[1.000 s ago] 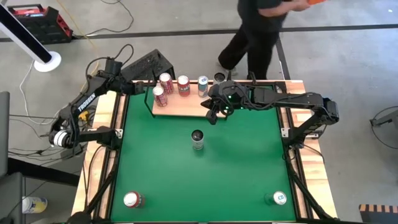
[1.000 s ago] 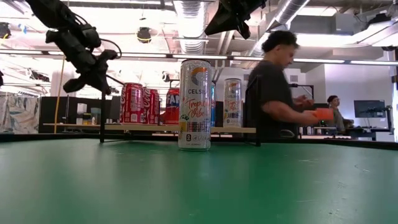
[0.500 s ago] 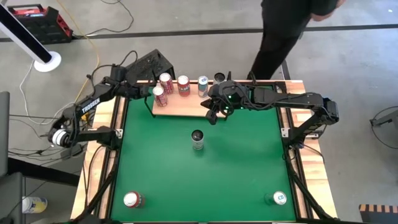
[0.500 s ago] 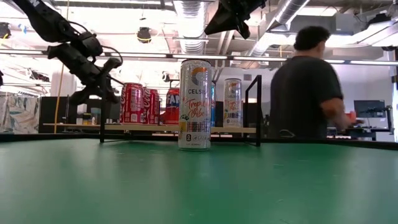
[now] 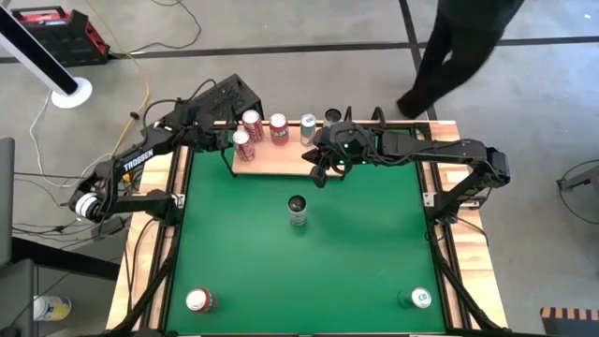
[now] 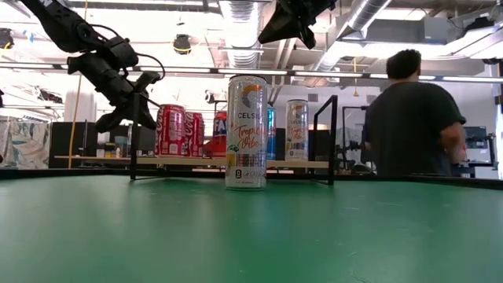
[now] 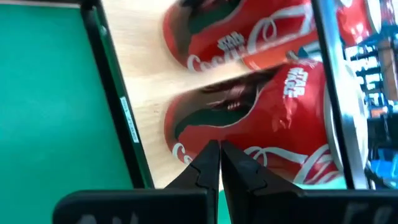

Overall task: Place canned beverage on shelf
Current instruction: Put the red-white soda can on the shelf aligned with the other red-white soda can

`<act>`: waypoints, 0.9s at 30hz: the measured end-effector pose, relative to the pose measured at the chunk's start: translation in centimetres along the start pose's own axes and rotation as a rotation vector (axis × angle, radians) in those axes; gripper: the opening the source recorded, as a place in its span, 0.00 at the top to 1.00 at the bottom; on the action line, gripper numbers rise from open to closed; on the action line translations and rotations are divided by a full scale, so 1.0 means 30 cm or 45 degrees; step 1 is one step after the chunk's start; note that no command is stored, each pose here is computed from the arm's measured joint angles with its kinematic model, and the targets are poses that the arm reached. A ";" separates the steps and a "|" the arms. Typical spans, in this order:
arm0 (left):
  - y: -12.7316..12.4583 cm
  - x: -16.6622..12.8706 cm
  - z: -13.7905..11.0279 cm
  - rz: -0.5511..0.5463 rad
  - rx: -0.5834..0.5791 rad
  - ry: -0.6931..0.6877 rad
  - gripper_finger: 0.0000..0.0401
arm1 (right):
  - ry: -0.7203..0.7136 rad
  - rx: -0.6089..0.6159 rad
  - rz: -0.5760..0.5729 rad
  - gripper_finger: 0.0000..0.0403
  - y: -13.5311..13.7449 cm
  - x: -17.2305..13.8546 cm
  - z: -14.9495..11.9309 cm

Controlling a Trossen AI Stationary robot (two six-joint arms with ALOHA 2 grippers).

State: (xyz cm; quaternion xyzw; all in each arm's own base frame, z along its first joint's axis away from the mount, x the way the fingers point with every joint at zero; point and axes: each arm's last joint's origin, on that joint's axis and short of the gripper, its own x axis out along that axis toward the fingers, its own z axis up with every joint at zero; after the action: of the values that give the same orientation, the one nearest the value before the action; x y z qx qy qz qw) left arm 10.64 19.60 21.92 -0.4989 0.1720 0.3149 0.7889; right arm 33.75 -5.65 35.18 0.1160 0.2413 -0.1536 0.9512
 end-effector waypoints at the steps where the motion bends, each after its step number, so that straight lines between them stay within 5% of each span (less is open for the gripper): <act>1: -0.002 0.001 -0.003 -0.008 0.005 0.011 1.00 | 0.000 0.000 0.000 0.91 0.000 0.000 0.000; 27: -0.040 0.028 -0.020 0.031 0.183 0.001 1.00 | 0.000 0.001 0.002 0.94 0.000 0.000 0.000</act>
State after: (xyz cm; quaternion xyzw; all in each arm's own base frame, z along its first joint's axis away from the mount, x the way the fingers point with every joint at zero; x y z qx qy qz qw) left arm 12.10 18.96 21.98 -0.4388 0.2006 0.3112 0.8188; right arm 33.75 -5.65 35.18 0.1166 0.2414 -0.1530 0.9512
